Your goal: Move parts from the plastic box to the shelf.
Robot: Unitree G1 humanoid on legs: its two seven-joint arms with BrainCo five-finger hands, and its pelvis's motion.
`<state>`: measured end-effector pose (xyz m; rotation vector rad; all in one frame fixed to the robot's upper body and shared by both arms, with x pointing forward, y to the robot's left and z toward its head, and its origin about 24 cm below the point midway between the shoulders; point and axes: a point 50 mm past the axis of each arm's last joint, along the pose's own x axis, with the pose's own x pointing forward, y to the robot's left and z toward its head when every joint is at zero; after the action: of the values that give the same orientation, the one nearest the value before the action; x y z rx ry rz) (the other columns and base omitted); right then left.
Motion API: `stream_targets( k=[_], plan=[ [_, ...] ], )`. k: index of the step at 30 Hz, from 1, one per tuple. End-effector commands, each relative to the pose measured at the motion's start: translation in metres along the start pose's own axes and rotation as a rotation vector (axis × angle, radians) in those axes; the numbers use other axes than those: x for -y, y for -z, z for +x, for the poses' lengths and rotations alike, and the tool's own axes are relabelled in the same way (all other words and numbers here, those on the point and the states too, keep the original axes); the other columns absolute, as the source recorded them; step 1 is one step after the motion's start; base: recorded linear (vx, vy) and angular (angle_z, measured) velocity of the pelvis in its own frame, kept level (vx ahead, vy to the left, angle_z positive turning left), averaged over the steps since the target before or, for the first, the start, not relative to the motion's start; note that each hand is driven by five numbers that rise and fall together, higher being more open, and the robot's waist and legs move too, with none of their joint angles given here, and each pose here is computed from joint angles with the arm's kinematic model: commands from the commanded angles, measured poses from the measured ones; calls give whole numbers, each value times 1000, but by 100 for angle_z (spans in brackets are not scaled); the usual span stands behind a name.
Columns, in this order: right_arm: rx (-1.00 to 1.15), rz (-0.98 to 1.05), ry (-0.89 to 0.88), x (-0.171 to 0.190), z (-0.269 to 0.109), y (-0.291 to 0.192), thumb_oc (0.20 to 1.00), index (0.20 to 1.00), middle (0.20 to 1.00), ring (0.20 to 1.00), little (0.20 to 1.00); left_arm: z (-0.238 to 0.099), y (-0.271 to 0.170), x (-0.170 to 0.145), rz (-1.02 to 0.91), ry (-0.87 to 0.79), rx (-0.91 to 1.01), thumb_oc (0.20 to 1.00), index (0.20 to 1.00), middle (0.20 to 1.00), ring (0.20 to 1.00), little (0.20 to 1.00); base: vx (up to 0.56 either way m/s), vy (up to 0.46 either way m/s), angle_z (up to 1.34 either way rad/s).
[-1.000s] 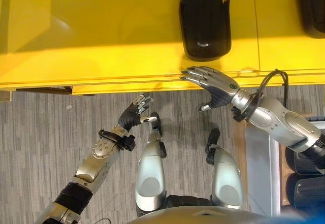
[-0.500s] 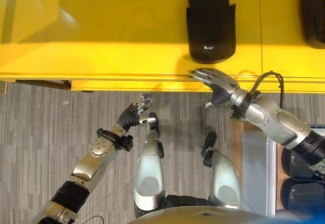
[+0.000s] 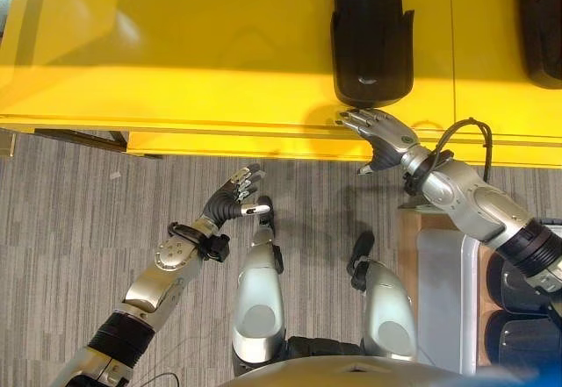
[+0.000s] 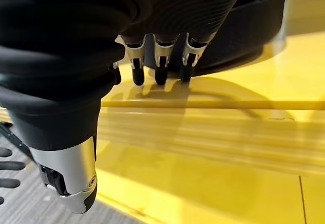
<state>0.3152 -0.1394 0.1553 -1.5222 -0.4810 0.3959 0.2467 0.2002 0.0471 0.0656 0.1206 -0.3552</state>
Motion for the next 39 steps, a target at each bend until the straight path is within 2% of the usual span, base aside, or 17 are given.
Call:
stream_targets(
  k=[1, 10, 39],
  plan=[
    [-86, -122, 7, 19, 10, 19, 1000, 1000, 1000, 1000, 1000, -3, -15, 4, 11, 39, 80, 1000, 1000, 1000, 1000, 1000, 0, 0, 0],
    [-61, -182, 5, 35, 13, 18, 1000, 1000, 1000, 1000, 1000, -6, -14, 3, 14, 51, 73, 1000, 1000, 1000, 1000, 1000, 0, 0, 0],
    [-66, -178, 75, 77, 26, 15, 1000, 1000, 1000, 1000, 1000, -5, -8, 12, -8, 88, 62, 1000, 1000, 1000, 1000, 1000, 0, 0, 0]
  ],
)
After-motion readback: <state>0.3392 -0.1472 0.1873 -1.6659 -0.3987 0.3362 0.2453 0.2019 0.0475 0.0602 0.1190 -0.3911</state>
